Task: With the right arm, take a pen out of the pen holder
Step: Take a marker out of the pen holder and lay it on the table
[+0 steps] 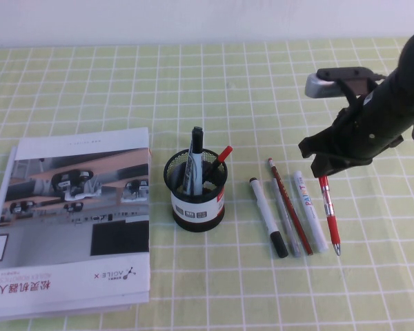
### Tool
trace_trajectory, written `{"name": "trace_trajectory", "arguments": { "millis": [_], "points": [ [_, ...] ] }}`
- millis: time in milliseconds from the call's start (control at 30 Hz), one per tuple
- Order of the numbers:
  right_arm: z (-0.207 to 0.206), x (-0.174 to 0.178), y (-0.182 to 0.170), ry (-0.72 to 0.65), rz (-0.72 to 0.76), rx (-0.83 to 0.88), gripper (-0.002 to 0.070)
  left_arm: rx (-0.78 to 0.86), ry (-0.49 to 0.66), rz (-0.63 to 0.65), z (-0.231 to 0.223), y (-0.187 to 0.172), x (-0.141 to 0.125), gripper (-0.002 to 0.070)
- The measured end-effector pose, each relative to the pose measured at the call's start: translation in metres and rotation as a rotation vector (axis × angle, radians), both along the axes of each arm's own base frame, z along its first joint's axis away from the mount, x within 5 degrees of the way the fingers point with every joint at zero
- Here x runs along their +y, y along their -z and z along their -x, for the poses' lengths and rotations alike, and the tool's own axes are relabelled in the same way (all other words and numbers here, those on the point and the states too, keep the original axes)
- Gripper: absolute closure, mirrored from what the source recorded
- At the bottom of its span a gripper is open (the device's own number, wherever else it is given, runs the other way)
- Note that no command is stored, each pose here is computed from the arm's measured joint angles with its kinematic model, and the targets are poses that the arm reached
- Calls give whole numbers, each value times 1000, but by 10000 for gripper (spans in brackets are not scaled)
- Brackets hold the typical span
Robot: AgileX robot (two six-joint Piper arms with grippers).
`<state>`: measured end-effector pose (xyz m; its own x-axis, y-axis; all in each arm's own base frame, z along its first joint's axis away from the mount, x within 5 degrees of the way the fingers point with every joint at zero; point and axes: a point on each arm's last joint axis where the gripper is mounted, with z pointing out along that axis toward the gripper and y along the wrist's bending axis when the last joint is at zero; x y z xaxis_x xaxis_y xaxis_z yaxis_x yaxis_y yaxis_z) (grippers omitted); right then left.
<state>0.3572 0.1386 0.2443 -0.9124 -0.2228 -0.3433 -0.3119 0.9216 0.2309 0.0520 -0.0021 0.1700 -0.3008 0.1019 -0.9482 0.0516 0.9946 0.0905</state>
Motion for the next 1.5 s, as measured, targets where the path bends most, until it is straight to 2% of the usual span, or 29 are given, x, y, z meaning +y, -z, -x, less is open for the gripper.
{"name": "trace_trajectory", "arguments": {
  "millis": [367,767,1033,1200,1333,1500],
  "points": [
    [-28,-1,43,72,18,54,612,0,0,0,0,0,0,681],
    [-36,1,51,95,2,25,610,0,0,0,0,0,0,681],
    [-38,2,53,108,-10,17,484,0,0,0,0,0,0,681],
    [-34,1,44,112,-20,-4,461,0,0,0,0,0,0,681],
    [-8,-8,11,121,-44,-79,494,0,0,0,0,0,0,681],
    [51,-25,-40,131,-101,-209,640,0,0,0,0,0,0,681]
  ]
}}
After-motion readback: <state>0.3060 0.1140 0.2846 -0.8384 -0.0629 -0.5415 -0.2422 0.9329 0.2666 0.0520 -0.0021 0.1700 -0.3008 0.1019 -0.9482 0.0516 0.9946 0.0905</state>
